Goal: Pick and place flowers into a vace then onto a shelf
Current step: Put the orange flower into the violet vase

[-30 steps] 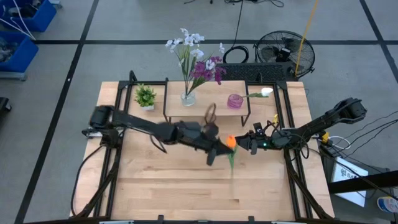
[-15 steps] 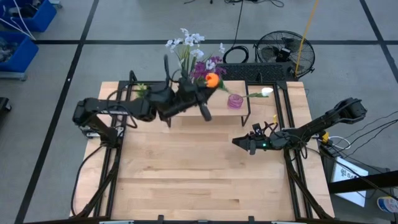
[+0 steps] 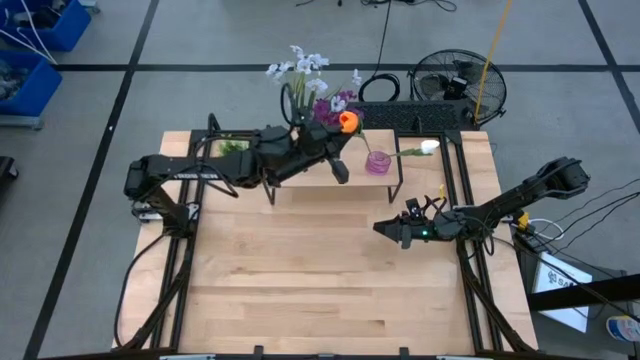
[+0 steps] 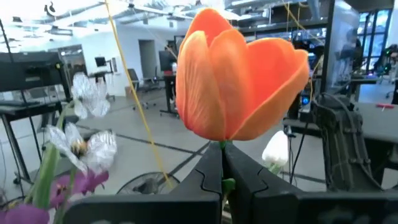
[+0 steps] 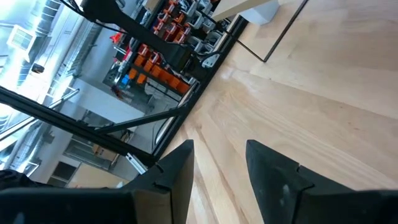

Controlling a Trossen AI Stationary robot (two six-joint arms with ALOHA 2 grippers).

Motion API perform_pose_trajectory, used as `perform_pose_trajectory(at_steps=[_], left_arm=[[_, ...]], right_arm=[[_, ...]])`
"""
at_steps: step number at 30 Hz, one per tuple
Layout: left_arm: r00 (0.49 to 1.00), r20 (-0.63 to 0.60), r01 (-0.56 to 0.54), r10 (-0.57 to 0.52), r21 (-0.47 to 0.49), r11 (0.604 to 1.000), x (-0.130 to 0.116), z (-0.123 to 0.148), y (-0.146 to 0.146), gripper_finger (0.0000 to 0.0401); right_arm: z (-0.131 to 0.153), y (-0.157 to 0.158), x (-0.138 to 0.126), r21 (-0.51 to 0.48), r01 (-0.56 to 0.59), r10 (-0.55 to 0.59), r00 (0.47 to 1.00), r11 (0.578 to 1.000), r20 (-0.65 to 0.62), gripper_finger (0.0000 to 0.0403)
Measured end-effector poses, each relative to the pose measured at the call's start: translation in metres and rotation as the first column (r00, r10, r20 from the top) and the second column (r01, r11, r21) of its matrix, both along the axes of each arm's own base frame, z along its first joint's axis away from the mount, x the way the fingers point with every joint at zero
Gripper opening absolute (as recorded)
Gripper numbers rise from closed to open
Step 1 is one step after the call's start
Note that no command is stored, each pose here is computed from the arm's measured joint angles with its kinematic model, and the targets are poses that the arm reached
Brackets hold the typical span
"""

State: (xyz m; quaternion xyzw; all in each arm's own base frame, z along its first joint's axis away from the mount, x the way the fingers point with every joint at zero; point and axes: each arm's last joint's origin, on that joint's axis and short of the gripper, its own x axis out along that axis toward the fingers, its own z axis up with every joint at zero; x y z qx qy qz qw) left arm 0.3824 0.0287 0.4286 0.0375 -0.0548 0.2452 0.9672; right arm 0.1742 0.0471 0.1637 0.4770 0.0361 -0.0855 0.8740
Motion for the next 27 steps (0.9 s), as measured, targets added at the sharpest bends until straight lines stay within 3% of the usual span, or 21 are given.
perform_pose_trajectory(at_steps=[6,20,27], left_arm=[[0.998,0.058,0.02,-0.02,0.01,1.0,-0.0038,0.0084,-0.0016,0.001],[0.996,0.066,0.053,-0.053,-0.001,0.999,-0.0033,0.0086,-0.009,0.0005],[0.999,0.011,0.049,-0.049,-0.021,0.999,-0.0024,0.0027,-0.0076,0.0005]], right_arm=[[-0.0002,0.0,0.0,-0.002,0.0,0.0,1.0,1.0,-0.002,0.0141],[-0.0041,-0.0003,-0.0007,-0.017,-0.001,0.0,0.999,1.0,-0.043,0.0141],[-0.0043,-0.0003,-0.0008,-0.016,0.0,0.0,0.999,1.0,-0.044,0.0141]])
